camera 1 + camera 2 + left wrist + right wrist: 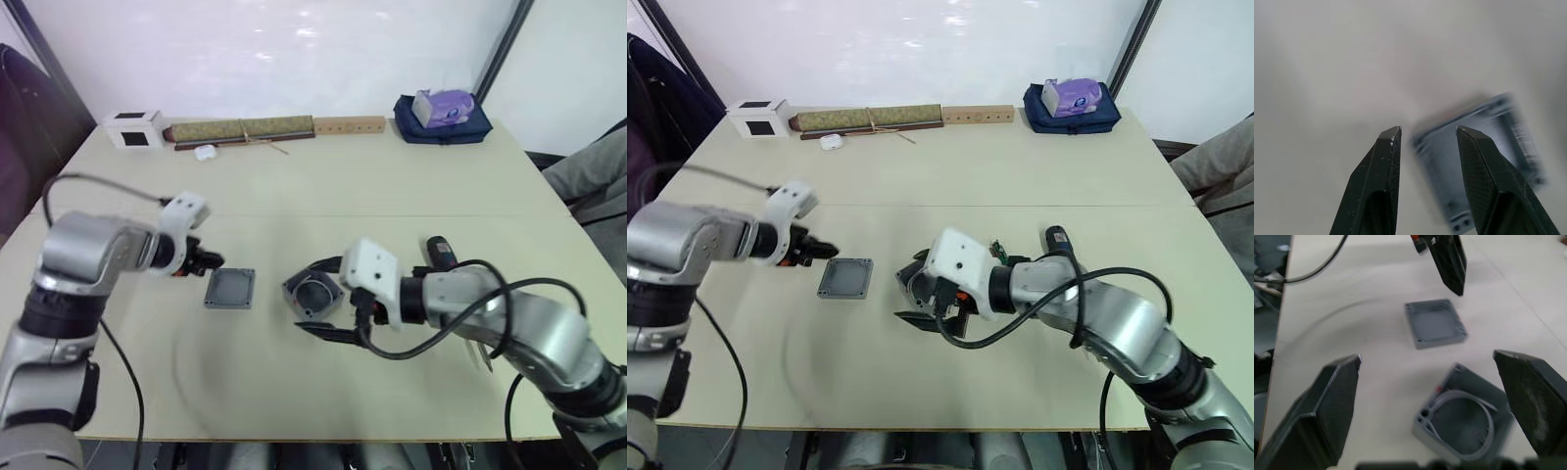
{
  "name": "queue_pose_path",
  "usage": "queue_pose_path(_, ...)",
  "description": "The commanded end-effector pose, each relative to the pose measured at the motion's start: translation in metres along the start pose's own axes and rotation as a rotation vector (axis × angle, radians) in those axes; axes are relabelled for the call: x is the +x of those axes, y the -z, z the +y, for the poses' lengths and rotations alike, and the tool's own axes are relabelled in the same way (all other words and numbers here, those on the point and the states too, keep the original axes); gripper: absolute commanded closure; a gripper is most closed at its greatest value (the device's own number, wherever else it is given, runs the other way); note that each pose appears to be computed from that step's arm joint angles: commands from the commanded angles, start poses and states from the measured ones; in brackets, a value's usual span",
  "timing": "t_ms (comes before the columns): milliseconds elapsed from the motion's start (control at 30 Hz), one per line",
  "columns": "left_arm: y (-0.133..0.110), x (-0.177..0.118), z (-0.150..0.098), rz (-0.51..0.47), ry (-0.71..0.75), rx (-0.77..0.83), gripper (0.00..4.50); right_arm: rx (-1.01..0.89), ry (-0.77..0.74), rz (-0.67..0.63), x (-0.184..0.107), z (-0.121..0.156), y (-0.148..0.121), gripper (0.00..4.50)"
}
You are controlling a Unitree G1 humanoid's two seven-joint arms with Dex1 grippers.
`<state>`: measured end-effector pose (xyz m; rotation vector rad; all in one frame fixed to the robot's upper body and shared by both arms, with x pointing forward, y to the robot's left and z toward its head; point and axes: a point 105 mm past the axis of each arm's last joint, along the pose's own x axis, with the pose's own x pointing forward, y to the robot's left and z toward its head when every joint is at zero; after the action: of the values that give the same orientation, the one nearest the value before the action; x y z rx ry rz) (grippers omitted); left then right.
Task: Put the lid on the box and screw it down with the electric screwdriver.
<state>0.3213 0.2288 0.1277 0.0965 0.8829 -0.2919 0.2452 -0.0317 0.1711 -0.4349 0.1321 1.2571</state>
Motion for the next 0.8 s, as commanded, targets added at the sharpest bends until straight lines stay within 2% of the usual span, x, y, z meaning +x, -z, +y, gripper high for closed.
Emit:
queue_pose_path(33,-0.005,-0.008,-0.004,-0.056,-0.027,0.022,2.73,-0.044,0.013,-0.039,0.002,-0.004,-0.006,0.0)
queue_pose_path(167,-0.001,-0.002,-0.004,-0.038,-0.037,-0.016,2.73,-0.033,0.034,-0.046,0.001,-0.003,-0.005,0.0)
queue_pose_path(300,-0.008,0.003,-0.009,-0.036,-0.004,-0.056,2.73,-0.012,0.057,-0.047,0.001,-0.002,-0.003,0.0)
queue_pose_path(500,-0.026,-0.009,-0.004,-0.054,-0.022,-0.048,2.73,0.016,0.084,-0.042,-0.002,-0.001,0.001,0.0)
queue_pose_path(667,-0.029,-0.014,0.0,-0.044,-0.029,-0.045,2.73,0.03,0.092,-0.037,-0.002,0.003,0.006,0.0)
queue_pose_path(800,-0.031,-0.016,-0.014,-0.028,0.041,-0.007,2.73,0.04,0.11,-0.024,-0.002,0.005,0.013,0.0)
